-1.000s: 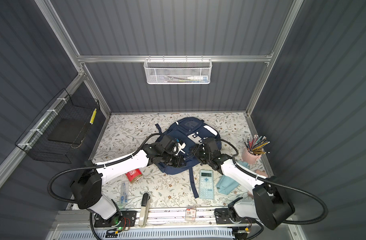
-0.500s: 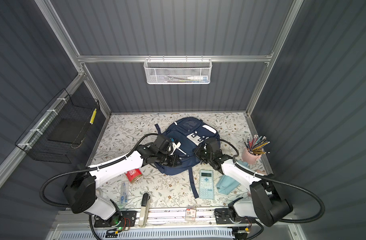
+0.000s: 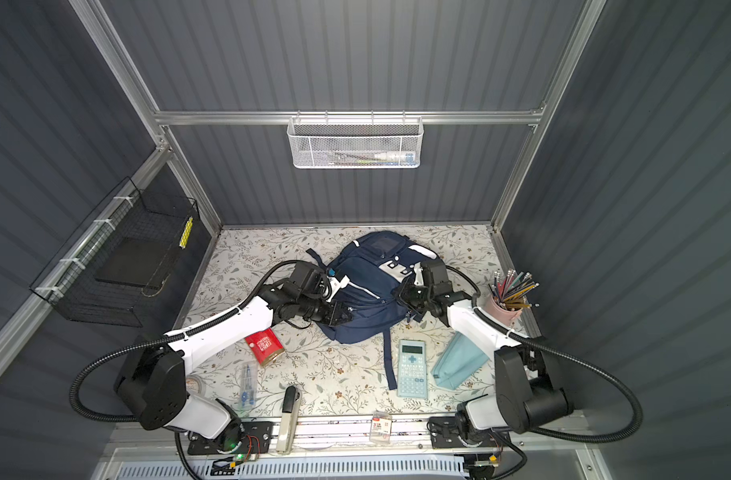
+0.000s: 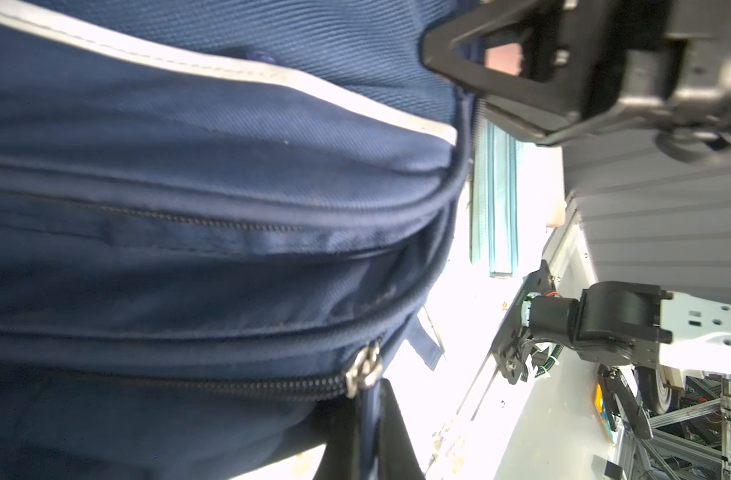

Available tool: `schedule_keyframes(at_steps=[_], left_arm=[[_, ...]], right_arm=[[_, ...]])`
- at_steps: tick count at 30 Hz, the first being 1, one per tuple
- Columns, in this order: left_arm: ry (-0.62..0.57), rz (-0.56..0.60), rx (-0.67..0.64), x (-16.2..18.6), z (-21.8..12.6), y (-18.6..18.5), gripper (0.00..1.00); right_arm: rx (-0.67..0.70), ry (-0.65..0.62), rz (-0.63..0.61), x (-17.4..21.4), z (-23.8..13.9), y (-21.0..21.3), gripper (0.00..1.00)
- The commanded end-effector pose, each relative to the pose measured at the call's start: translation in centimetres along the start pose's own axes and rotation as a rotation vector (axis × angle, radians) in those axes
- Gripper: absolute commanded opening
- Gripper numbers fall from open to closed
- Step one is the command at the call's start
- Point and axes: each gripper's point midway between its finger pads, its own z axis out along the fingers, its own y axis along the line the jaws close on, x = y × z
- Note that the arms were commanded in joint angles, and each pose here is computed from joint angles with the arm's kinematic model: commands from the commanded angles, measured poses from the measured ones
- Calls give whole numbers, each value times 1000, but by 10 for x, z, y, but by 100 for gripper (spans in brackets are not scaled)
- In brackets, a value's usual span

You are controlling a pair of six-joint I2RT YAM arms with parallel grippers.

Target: Pack the student bag

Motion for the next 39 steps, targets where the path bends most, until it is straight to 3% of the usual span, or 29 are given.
schedule_keyframes(at_steps=[1, 5, 11, 12, 13, 14, 16, 19, 23, 31, 36, 39], left_arm=[[32, -119, -80, 21, -37, 18, 0], [40, -61, -24, 25, -28, -19, 0], [102, 13, 108, 32, 6, -75, 0], [106, 20, 119, 32, 10, -81, 0], [107, 16, 128, 32, 16, -84, 0], [103, 5, 145, 30, 20, -86, 0], [84, -19, 166, 24, 29, -87, 0], [75, -27, 139, 15, 42, -81, 0], [40, -55, 149, 1, 56, -82, 0], [-8, -63, 141, -20, 63, -89, 0], [-18, -54, 125, -26, 60, -92, 0], [1, -56, 145, -20, 63, -94, 0]], right_arm=[[268, -206, 7, -63, -19, -77, 0], [192, -175, -43, -59, -7, -50, 0], [222, -140, -91, -63, 11, -36, 7], [233, -142, -97, -67, 12, -36, 11], [238, -141, -106, -72, 13, -34, 23], [239, -131, -118, -75, 14, -29, 41], [230, -90, -120, -73, 10, -19, 57], [211, -109, -110, -63, -14, -5, 66], [167, -112, -7, -31, -46, -5, 75], [85, -35, 89, 46, -33, -1, 77], [46, -63, 136, 49, -16, -7, 73], [42, -70, 127, 43, -6, -5, 63]])
